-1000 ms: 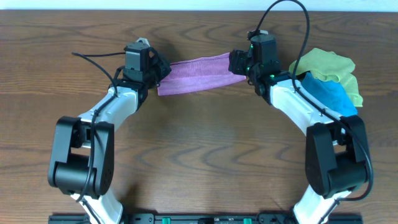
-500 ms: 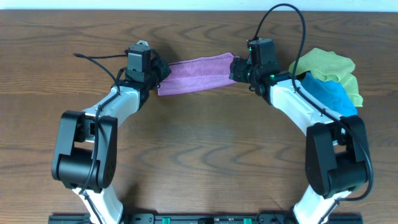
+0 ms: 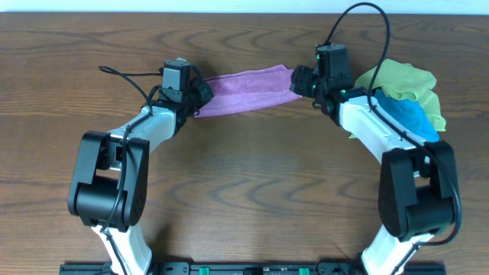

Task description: Fold the cloth

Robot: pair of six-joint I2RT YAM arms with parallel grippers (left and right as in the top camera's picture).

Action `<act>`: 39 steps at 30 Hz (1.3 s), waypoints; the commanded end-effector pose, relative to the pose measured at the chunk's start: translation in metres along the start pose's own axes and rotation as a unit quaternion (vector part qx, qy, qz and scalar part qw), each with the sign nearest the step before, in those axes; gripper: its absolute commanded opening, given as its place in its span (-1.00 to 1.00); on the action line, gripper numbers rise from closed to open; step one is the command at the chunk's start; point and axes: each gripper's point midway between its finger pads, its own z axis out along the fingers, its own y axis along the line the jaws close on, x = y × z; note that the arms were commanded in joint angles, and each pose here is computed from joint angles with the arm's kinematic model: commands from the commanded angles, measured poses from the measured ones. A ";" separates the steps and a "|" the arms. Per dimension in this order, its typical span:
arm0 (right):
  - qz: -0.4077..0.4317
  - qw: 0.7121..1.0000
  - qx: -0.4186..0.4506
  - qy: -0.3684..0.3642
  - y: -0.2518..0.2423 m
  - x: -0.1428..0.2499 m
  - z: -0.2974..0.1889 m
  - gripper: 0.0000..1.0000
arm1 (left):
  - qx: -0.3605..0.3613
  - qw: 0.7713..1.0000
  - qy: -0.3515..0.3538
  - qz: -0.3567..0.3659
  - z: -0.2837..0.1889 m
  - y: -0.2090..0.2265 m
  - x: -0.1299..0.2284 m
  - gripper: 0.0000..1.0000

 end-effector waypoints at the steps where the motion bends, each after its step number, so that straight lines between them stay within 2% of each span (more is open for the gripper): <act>1: 0.024 1.000 -0.008 0.015 -0.002 0.008 0.010 0.25 | -0.011 1.000 -0.004 0.020 0.004 0.003 -0.002 -0.88; 16: 0.032 0.999 -0.009 0.031 -0.006 0.021 0.024 0.23 | -0.038 0.999 0.024 0.014 0.018 0.025 0.015 -0.88; 39: 0.062 0.997 -0.001 0.042 -0.016 0.038 0.051 0.21 | -0.039 0.999 0.027 0.013 0.018 0.026 0.016 -0.88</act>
